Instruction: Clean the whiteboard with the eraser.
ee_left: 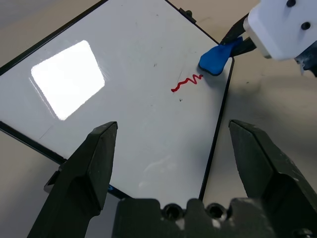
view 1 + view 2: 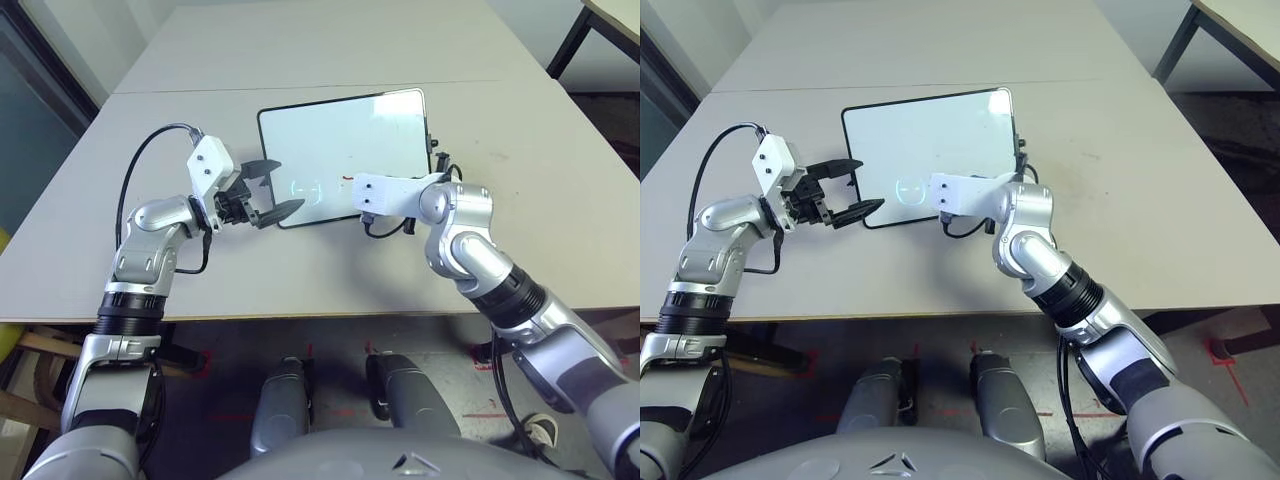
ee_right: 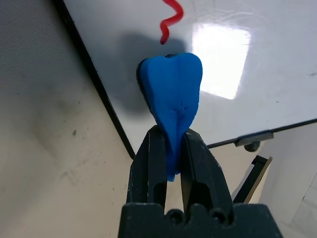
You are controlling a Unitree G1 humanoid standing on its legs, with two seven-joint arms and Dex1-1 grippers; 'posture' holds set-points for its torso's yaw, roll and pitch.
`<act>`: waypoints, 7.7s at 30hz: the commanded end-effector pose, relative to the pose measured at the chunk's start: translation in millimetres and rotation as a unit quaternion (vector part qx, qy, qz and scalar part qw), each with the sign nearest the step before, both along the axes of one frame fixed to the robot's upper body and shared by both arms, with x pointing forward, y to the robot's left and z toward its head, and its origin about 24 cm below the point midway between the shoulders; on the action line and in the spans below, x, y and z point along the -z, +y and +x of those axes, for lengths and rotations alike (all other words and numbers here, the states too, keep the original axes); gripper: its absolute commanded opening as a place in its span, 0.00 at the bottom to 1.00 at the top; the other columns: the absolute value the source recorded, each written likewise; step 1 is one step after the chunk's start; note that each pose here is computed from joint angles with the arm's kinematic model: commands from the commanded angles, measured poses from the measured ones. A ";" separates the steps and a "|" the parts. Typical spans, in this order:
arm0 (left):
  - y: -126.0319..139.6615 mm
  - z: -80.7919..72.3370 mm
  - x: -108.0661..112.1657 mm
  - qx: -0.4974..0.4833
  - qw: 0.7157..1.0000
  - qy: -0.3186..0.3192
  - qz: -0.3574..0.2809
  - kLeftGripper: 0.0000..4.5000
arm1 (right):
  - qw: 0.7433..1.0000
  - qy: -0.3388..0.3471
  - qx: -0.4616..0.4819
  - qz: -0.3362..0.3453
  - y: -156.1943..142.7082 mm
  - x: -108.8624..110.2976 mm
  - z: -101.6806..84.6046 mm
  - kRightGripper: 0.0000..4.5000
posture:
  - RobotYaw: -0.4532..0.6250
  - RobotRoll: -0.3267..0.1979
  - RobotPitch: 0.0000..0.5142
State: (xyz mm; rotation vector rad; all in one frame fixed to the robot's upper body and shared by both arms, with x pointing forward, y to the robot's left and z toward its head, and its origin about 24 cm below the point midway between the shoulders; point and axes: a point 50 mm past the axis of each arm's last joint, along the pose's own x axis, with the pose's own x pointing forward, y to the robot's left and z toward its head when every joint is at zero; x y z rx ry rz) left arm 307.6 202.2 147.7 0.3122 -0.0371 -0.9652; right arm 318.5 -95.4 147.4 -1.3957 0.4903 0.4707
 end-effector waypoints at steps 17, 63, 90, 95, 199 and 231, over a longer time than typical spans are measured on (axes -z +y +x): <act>3.2 -11.2 4.0 -0.022 1.000 0.000 0.003 1.00 | 0.995 -0.036 -0.092 -0.013 44.2 -5.1 6.1 0.04 | 0.31 0.62 0.22; -5.7 -8.9 8.2 -0.014 1.000 0.005 -0.003 1.00 | 0.988 -0.077 -0.127 -0.050 43.9 -11.3 14.9 0.04 | 0.30 0.62 0.21; -4.8 -9.1 8.0 -0.015 1.000 0.004 0.000 1.00 | 0.988 -0.009 -0.103 -0.118 7.2 10.6 12.3 0.04 | 0.29 0.62 0.20; -6.2 -6.8 7.7 -0.012 1.000 0.004 -0.001 1.00 | 0.988 0.003 -0.088 -0.127 -7.6 14.5 11.2 0.04 | 0.29 0.62 0.19; -1.2 2.2 7.6 -0.012 1.000 -0.003 0.005 1.00 | 0.866 0.143 0.348 0.329 -137.6 -6.8 71.2 0.78 | 0.27 0.62 0.17; 158.7 -5.2 -24.9 -0.470 0.862 -0.078 -0.176 1.00 | 0.729 -0.243 0.163 0.619 -226.9 -2.5 22.9 0.99 | 0.34 0.62 0.13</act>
